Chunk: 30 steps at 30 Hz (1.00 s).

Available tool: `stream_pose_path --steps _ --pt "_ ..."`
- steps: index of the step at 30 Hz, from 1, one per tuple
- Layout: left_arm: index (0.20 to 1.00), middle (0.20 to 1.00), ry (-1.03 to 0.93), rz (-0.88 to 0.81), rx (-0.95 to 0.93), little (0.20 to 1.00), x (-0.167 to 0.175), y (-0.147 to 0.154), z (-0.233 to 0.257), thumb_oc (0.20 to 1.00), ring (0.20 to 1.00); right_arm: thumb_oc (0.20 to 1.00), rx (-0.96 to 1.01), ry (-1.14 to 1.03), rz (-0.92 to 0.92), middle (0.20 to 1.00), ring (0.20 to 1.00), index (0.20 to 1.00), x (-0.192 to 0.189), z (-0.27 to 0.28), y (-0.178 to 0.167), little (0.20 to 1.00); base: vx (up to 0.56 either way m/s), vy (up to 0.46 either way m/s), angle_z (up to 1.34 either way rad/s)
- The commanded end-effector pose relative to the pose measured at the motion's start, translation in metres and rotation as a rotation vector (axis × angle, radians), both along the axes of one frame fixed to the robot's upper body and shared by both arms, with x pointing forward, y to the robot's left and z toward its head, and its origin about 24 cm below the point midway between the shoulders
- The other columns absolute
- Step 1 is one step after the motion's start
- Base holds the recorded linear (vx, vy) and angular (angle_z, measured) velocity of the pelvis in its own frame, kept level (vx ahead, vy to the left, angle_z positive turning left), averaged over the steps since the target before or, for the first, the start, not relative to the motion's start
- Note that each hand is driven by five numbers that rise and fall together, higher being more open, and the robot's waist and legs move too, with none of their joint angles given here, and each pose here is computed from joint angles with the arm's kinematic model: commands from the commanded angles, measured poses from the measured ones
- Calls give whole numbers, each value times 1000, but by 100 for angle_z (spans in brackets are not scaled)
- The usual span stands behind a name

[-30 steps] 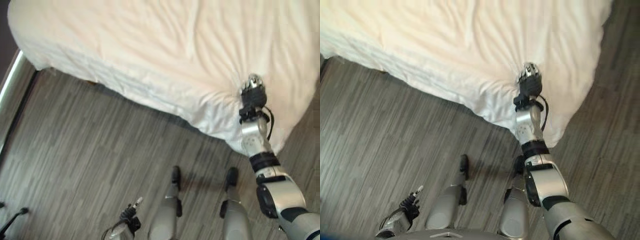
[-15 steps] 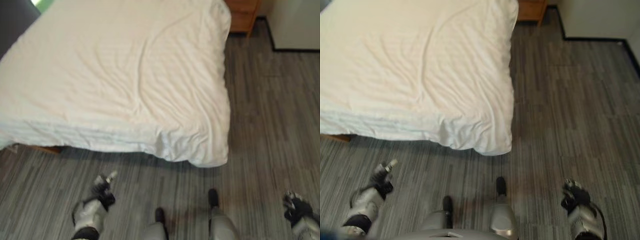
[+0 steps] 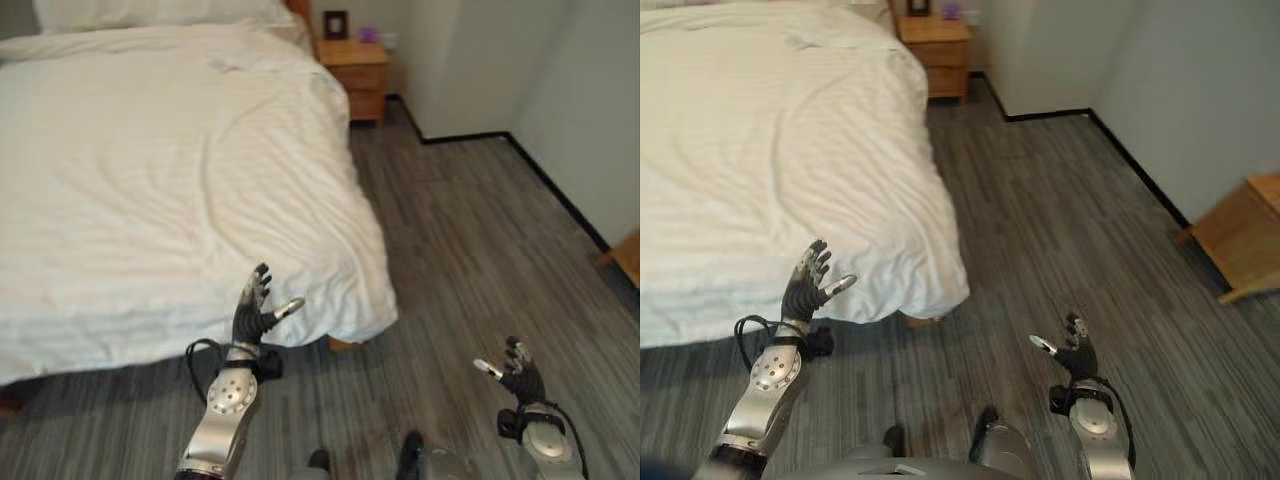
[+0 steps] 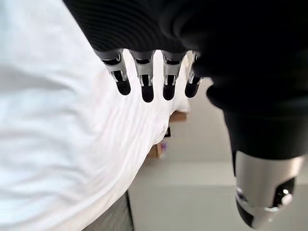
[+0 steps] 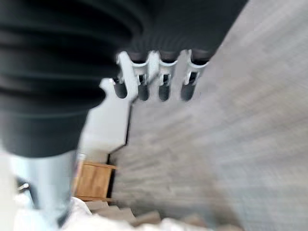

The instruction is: Making the bed.

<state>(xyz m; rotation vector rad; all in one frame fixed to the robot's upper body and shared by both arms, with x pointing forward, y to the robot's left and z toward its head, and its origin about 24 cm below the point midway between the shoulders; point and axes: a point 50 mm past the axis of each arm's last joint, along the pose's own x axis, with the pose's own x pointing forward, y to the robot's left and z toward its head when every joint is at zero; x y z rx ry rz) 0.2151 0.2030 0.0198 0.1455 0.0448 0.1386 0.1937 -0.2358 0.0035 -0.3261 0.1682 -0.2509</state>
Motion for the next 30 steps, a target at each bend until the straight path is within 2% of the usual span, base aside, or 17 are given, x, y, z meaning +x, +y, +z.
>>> stream_pose_path --steps 1,8,12,15,19,23,30 --pt "1000 1000 -80 -57 25 1000 13 -7 14 1000 1000 1000 -70 -196 7 1000 1000 1000 19 39 -10 1000 127 -201 -102" --pt "1000 1000 4 -115 -67 1000 11 -25 -4 1000 1000 1000 -122 -304 104 1000 1000 1000 21 70 -6 1000 76 -188 -69" --pt "1000 1000 -21 -135 -50 1000 14 -35 1 1000 1000 1000 -145 -230 139 1000 1000 1000 18 57 -3 1000 145 -93 -59" --pt "1000 1000 -28 -145 -42 1000 15 -37 2 1000 1000 1000 -244 -197 154 1000 1000 1000 20 52 -2 1000 201 22 -68" --pt "1000 1000 -16 -165 -69 1000 17 -47 0 1000 1000 1000 -309 -57 202 1000 1000 1000 16 24 6 1000 484 78 -20" --pt "1000 1000 26 -156 -82 1000 8 -47 -9 1000 1000 1000 -335 -14 240 1000 1000 1000 13 15 17 1000 479 99 -19" --pt "1000 1000 30 -133 -35 1000 11 -37 -6 1000 1000 1000 -349 -42 274 1000 1000 1000 15 19 30 1000 425 186 -14"
